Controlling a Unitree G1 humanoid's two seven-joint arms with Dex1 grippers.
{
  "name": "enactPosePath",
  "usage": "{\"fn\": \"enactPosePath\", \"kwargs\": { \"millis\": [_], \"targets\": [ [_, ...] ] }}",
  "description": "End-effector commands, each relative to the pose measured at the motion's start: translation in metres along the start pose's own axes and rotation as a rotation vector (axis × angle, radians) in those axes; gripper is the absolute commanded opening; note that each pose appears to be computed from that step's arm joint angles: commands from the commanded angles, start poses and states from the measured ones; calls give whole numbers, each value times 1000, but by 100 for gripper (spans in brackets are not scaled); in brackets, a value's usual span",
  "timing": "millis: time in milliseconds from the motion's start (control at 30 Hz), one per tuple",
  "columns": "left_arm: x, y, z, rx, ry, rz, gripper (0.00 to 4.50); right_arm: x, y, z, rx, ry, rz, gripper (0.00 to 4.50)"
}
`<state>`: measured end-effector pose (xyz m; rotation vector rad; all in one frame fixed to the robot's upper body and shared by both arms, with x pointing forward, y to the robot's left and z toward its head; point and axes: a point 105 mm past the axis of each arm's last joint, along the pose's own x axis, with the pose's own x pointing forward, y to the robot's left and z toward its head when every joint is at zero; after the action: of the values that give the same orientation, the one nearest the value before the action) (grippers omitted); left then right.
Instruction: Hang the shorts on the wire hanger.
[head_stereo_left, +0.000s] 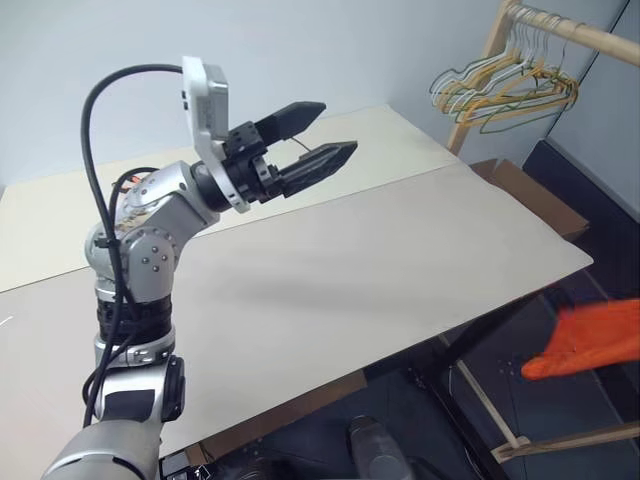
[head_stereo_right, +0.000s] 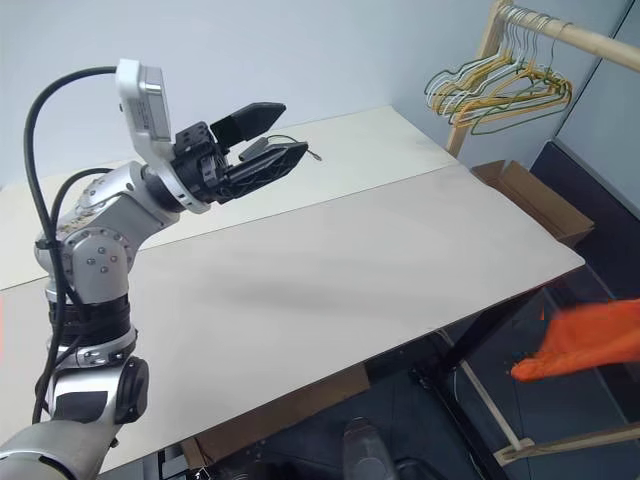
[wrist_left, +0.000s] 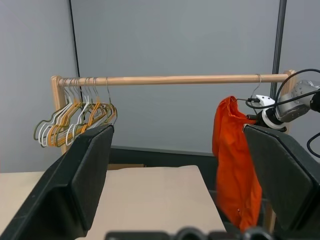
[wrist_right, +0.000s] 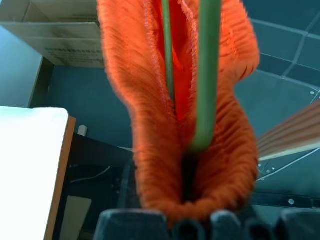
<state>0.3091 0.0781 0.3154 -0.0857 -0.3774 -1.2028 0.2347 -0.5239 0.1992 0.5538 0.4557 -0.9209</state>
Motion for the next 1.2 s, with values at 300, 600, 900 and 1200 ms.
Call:
{"fn": "enactPosePath", "kwargs": {
  "millis": [300, 600, 900, 1200],
  "targets": [
    [-1, -6, 12, 46, -31, -22, 450, -6, -5, 21, -41, -104, -8, 447],
    [0, -5, 12, 44, -30, -34, 450, -14, -9, 44, -129, -231, -73, 447],
    [0, -4, 11, 44, -15, -40, 450, -64, 30, 82, -216, -666, -101, 447],
    [-3, -2, 9, 58, 9, -32, 450, -157, 83, 74, -252, -1181, 8, 447]
  ]
}}
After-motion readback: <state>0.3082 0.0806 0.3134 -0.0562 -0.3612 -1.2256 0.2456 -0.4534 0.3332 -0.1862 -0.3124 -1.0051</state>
